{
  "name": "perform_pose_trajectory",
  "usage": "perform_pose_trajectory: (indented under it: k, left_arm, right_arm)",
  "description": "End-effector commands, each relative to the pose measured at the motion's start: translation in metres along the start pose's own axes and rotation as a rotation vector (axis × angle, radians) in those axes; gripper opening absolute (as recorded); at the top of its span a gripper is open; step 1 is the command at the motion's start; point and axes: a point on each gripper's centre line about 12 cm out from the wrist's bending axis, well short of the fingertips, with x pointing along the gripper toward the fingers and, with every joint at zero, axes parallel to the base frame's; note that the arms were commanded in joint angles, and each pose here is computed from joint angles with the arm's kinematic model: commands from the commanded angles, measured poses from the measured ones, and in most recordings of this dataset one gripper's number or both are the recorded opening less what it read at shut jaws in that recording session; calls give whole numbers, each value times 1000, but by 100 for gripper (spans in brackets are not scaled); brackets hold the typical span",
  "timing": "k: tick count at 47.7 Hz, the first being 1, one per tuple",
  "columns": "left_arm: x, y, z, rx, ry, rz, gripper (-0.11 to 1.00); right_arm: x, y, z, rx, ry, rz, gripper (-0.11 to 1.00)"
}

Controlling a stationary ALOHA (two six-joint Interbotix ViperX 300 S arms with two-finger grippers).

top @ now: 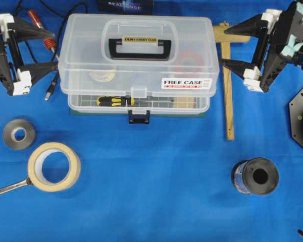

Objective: Open the tool box with both arms.
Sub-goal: 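Grip the lid edges with both grippers and lift the lid upward, then swing the lid back with both grippers until it rests open behind the box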

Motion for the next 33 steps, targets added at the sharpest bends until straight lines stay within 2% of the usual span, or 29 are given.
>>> perform_pose_trajectory:
  k: [1, 33]
  left_arm:
    - [0, 3, 30, -5, -108, 12, 92]
    - [0, 27, 40, -23, -197, 114, 92]
  right_arm:
    - [-1, 2, 29, 3, -89, 7, 86]
    - [-2, -22, 38, 33, -137, -82, 86]
